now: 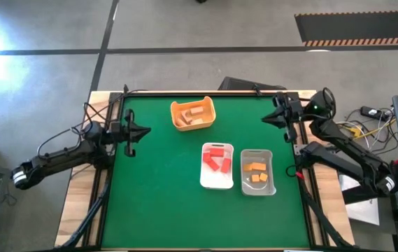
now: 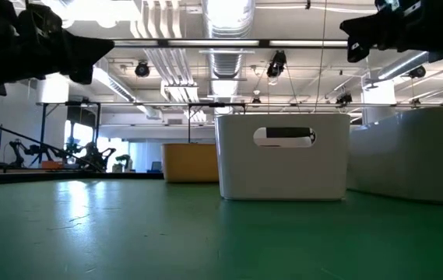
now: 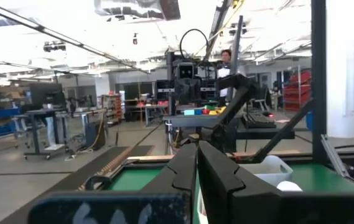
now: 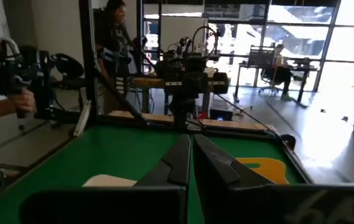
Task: Sort & place blocks by color
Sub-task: Return to Home Position
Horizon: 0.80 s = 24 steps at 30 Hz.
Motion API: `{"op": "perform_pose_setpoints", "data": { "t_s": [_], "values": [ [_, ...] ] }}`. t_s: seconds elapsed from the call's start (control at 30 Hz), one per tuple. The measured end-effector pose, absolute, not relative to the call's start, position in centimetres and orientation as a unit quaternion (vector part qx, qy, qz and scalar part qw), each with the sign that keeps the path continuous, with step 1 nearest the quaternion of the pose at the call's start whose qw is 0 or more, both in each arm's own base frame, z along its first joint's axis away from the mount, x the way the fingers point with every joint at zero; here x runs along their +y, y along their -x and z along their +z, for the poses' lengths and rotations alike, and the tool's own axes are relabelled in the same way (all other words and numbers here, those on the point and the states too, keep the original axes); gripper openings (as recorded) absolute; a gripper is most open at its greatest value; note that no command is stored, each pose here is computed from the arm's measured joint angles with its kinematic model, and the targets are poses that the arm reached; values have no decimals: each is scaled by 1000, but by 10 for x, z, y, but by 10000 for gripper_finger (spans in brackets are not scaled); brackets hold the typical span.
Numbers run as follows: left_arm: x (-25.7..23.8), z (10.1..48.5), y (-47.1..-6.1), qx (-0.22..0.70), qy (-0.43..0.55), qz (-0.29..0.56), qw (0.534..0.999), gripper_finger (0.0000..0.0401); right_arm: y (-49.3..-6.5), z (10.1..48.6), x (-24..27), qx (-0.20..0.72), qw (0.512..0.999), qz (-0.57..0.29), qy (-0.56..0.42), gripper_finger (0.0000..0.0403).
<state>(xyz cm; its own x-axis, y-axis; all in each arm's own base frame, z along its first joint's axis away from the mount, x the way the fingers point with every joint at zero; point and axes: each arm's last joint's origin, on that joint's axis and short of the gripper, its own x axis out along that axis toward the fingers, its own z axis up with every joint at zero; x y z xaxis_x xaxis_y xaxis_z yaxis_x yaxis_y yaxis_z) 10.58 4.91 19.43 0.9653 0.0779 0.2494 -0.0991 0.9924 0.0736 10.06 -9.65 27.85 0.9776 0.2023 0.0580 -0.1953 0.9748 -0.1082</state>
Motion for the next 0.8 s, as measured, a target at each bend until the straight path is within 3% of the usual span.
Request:
{"op": "perform_pose_setpoints", "data": {
  "t_s": [0.23, 0.47, 0.8],
  "values": [
    [50, 192, -107, -115, -39, 42, 992, 0, -81, 272, -69, -65, 990, 94, 84, 9],
    [51, 189, -110, -101, -31, 42, 994, 0, -72, 239, -61, -99, 992, -3, 80, 9],
    [53, 184, -113, -81, -21, 44, 996, 0, -65, 212, -55, -179, 979, -66, 66, 9]
  ]
}}
